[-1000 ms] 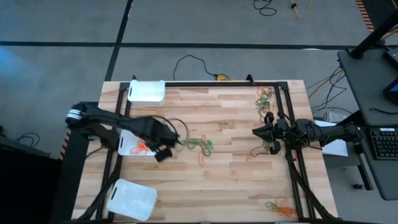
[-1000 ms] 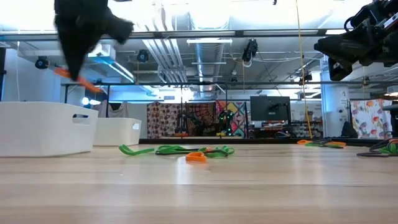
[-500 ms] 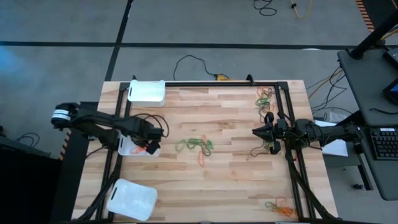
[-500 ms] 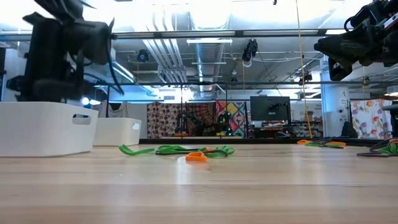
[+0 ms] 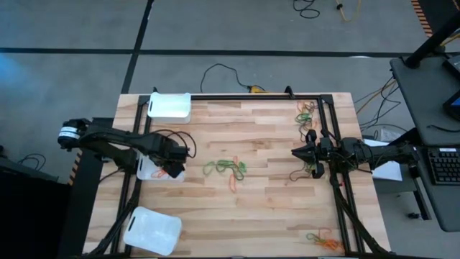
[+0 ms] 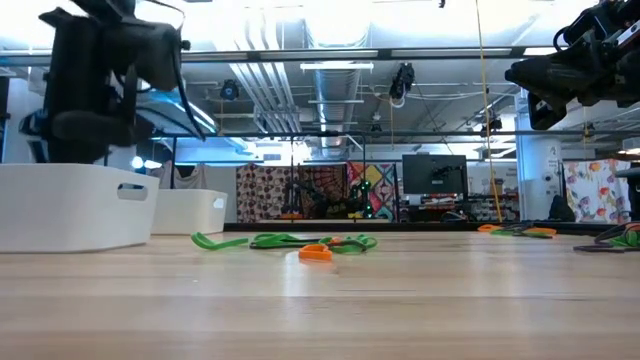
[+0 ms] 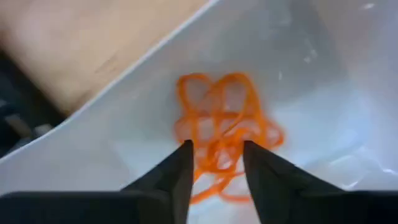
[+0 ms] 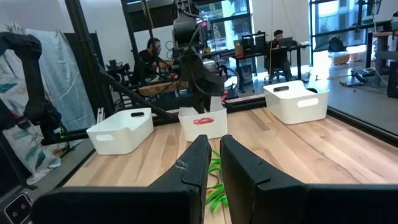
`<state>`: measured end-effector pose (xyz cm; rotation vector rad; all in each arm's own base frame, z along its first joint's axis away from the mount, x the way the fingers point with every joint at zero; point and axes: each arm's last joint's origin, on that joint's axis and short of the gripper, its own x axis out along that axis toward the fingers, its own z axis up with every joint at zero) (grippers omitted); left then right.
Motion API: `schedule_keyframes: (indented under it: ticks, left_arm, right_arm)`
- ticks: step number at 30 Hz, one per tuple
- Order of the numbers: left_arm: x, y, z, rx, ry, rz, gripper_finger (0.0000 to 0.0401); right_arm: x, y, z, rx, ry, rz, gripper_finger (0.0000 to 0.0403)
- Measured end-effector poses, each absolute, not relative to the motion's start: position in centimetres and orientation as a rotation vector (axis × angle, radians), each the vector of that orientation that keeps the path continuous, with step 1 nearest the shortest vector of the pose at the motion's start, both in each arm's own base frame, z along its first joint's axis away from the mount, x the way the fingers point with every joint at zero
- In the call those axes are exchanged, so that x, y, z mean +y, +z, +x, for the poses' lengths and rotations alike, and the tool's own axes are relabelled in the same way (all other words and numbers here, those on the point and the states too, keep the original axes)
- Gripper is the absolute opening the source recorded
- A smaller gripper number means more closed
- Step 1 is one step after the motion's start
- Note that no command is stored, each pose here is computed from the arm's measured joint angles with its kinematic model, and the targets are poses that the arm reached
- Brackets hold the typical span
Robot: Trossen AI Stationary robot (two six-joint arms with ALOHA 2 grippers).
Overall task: Sort rubber bands into baskets
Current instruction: Put the orange rubber band into the middle white bin
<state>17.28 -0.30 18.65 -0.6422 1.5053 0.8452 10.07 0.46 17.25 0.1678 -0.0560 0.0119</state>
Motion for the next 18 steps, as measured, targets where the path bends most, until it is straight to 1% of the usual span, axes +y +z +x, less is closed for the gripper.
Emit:
schedule_keyframes:
  ticks: [5,10,13,18]
  left_arm:
    - [-0.2,22.0,17.7,1.470,0.833,-0.590,0.0198]
    - [-0.1,25.7,18.7,1.347,0.767,-0.550,0.0240]
    - [0.0,27.8,19.8,1.219,0.724,-0.537,0.0256]
    - [-0.2,30.5,23.2,0.887,0.559,-0.579,0.0275]
  right_arm:
    - [0.5,17.3,10.1,-0.056,0.012,0.168,0.0034]
    - [0.5,17.3,10.1,-0.056,0.012,0.168,0.0034]
    - [0.5,17.3,10.1,-0.056,0.012,0.168,0.0034]
    - [0.5,17.3,10.1,-0.056,0.012,0.168,0.0034]
